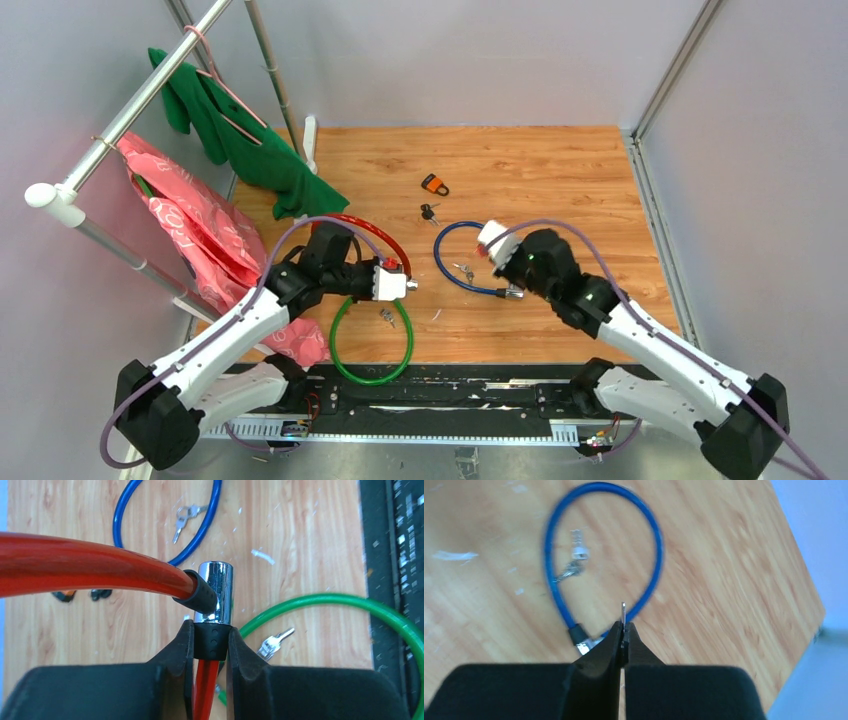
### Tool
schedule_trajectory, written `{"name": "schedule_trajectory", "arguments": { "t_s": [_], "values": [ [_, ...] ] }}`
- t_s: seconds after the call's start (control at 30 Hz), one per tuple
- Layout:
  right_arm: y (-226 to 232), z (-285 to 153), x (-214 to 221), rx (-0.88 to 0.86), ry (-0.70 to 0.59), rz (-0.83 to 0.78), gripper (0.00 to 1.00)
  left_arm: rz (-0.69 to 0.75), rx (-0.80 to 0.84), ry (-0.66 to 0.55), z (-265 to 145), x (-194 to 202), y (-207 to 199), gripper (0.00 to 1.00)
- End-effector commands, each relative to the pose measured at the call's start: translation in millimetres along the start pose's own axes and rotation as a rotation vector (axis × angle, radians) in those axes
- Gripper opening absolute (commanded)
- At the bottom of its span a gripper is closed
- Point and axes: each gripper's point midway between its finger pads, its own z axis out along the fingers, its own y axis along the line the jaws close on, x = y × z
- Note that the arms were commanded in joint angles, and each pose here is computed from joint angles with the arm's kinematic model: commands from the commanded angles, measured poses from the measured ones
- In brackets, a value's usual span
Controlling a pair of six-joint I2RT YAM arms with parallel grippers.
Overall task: Lock with the key
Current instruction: Place the key at the center of the board.
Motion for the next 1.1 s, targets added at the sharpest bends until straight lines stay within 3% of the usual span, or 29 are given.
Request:
{"name": "schedule_trajectory", "arguments": {
  "t_s": [0.0, 0.13, 0.33, 0.5, 0.53, 0.6, 0.7, 0.77, 0.8, 0.83, 0.9, 0.97, 1.07],
  "values": [
    [-73.8, -5.4, 17.3, 0.28, -0.036, 0.451, 0.0, -0.046, 0.021, -0.163, 2.7, -43.4, -2.0, 0.0],
    [-111.1, 6.1, 76.1, 0.471, 0.113, 0.73, 0.0, -0.193, 0.068, -0.234, 7.9, -65.3, -12.9, 0.0],
    [-115.3, 28.6, 154.6, 0.438, 0.367, 0.965, 0.0, -0.259, 0.092, -0.273, 8.5, -79.0, -19.2, 0.0],
    [-105.5, 40.1, 186.2, 0.35, 0.5, 1.083, 0.02, -0.247, 0.081, -0.266, 9.9, -77.9, -16.0, 0.0],
    [-102.2, 41.4, 193.6, 0.336, 0.533, 1.102, 0.06, -0.245, 0.08, -0.269, 10.0, -78.5, -15.4, 0.0],
    [-102.4, 38.0, 206.9, 0.337, 0.588, 1.114, 0.27, -0.24, 0.077, -0.27, 10.4, -78.6, -14.8, 0.0],
    [-115.3, 29.3, 218.7, 0.35, 0.585, 1.171, 0.39, -0.228, 0.081, -0.269, 10.8, -78.2, -15.4, 0.0],
    [-128.1, 21.1, 218.5, 0.386, 0.575, 1.189, 0.54, -0.217, 0.082, -0.267, 11.2, -78.1, -15.4, 0.0],
    [-139.7, 17.0, 210.0, 0.402, 0.558, 1.175, 0.68, -0.216, 0.084, -0.267, 11.4, -78.1, -15.5, 0.0],
    [-146.8, 13.0, 198.2, 0.403, 0.542, 1.158, 0.75, -0.214, 0.084, -0.268, 11.5, -78.8, -15.2, 0.0],
    [-155.3, 11.2, 156.7, 0.338, 0.45, 1.065, 0.76, -0.21, 0.089, -0.268, 12.5, -78.8, -16.2, 0.0],
    [-137.3, 23.1, 65.0, 0.072, 0.18, 0.903, 0.77, -0.211, 0.097, -0.264, 14.5, -77.5, -18.2, 0.0],
    [-94.9, -13.3, -78.5, -0.327, -0.362, 0.713, 0.77, -0.212, 0.101, -0.267, 16.3, -78.3, -19.3, 0.0]
  ]
}}
